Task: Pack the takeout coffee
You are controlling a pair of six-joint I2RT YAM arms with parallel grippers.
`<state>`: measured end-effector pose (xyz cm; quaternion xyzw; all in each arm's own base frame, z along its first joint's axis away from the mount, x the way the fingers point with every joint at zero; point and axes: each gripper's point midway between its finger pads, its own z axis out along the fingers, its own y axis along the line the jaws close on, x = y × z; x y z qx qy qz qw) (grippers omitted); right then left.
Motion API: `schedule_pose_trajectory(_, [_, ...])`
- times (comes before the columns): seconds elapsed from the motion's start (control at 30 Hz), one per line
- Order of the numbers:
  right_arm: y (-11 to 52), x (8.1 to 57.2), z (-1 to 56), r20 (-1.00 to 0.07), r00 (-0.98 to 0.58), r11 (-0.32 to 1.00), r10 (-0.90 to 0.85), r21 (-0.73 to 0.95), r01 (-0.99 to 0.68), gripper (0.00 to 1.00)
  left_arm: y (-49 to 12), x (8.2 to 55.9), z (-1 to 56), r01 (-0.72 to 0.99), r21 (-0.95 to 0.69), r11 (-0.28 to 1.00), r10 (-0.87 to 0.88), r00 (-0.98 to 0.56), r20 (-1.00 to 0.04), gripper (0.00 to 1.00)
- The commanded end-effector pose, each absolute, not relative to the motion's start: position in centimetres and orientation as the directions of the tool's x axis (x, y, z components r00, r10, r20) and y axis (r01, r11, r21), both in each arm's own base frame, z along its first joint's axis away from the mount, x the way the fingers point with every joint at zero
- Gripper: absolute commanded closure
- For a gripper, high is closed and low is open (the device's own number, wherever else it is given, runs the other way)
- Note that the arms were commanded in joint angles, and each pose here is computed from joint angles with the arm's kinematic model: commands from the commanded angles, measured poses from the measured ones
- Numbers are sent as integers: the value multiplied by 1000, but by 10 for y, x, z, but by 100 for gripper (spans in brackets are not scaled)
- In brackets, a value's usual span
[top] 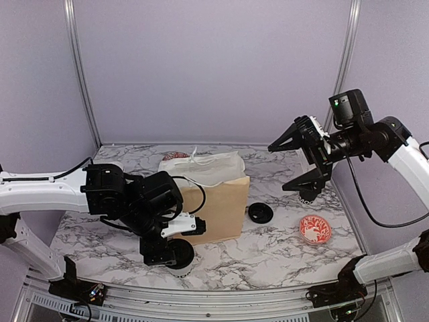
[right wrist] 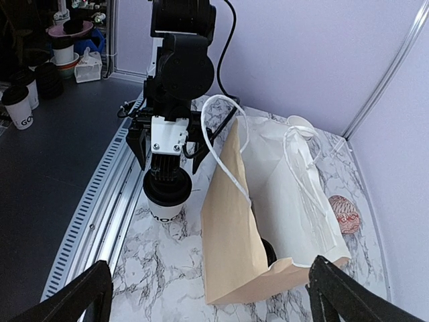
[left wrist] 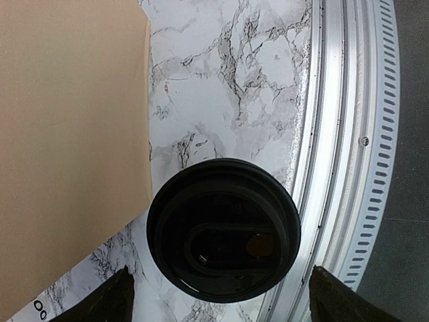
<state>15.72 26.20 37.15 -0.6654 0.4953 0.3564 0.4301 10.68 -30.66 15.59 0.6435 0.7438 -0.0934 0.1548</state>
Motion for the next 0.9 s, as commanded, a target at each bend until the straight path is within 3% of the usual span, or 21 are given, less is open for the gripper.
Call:
schedule_pose_trajectory(0.0, [262,159,379,-912,262,-134,-316,-231,-964,1,-312,108,151,989,70,130,934,-99,-343,9])
schedule_pose_trajectory(0.87, [263,161,368,-910,256,-133,-327,-224,-965,2,-316,105,124,994,33,107,958,-94,-270,23])
